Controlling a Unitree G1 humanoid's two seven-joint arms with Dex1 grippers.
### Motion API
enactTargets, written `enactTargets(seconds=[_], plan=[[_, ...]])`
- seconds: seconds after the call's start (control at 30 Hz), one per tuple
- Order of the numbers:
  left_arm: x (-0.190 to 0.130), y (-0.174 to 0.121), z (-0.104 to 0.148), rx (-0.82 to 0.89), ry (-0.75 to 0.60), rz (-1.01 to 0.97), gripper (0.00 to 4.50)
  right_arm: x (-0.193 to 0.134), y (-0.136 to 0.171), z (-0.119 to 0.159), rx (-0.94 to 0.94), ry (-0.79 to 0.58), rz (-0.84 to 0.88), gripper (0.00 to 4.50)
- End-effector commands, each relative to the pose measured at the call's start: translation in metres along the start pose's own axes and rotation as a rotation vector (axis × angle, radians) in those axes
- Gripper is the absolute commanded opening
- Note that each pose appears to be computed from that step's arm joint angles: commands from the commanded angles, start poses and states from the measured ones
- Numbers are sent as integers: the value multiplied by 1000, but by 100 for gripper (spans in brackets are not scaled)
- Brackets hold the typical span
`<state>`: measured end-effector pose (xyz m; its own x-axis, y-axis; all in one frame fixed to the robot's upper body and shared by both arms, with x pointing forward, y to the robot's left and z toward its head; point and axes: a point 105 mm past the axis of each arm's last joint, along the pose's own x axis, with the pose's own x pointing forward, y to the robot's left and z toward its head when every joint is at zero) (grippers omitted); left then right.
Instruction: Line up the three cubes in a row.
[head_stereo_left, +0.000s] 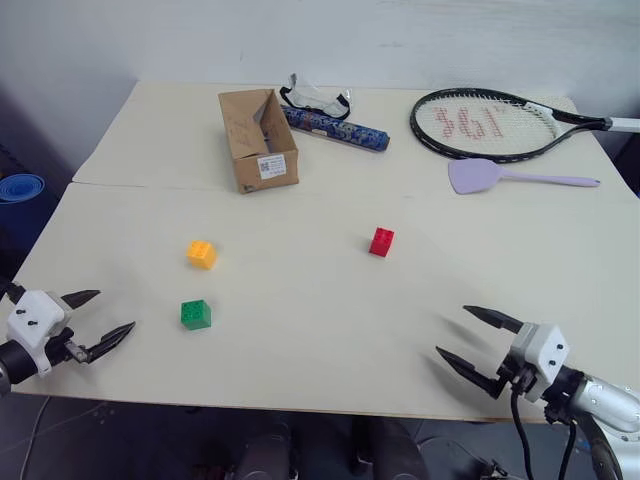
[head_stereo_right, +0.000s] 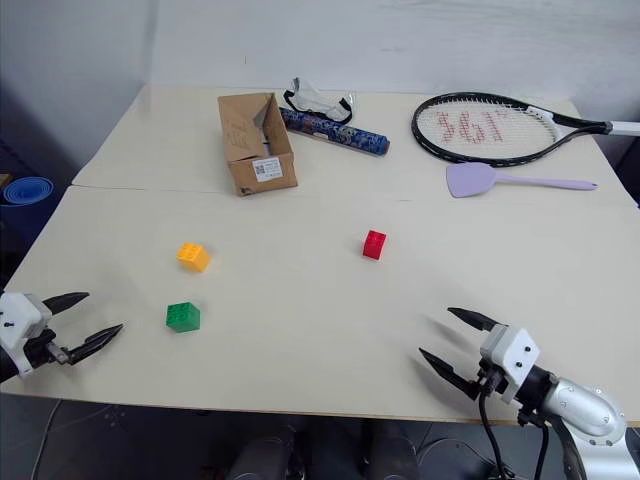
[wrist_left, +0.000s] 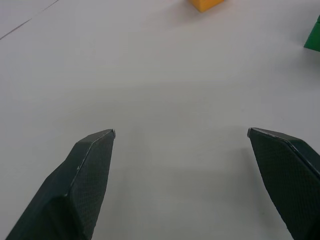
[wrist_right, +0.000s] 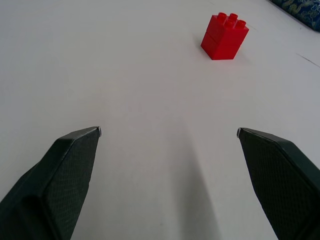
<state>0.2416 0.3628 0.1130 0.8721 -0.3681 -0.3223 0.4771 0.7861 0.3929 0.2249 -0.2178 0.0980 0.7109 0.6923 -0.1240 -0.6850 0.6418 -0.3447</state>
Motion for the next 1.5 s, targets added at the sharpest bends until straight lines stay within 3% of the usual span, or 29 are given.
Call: enactTargets(seconds=[0.03,0.23,0.5,0.7,0.87,1.03,1.27,1.5], plan=[[-3,10,14,10,-40,39,448,-3,0,5,-11,-22,-27,450],[7,-8,55,-139,-186,-147,448,-12,-11,6,74,-46,-173,450],[39,-54,120,47,-315,-451,448,-37,-18,-14,180,-14,-408,450],[49,-68,142,78,-372,-529,448,9,-11,6,212,-128,-422,450],[56,-72,146,75,-403,-533,448,76,-4,38,261,-233,-386,450],[61,-80,144,57,-421,-527,448,140,-13,59,253,-294,-520,450],[63,-86,149,33,-435,-525,448,189,-15,75,273,-315,-560,450],[59,-89,157,54,-419,-537,448,202,-20,67,350,-287,-718,450]])
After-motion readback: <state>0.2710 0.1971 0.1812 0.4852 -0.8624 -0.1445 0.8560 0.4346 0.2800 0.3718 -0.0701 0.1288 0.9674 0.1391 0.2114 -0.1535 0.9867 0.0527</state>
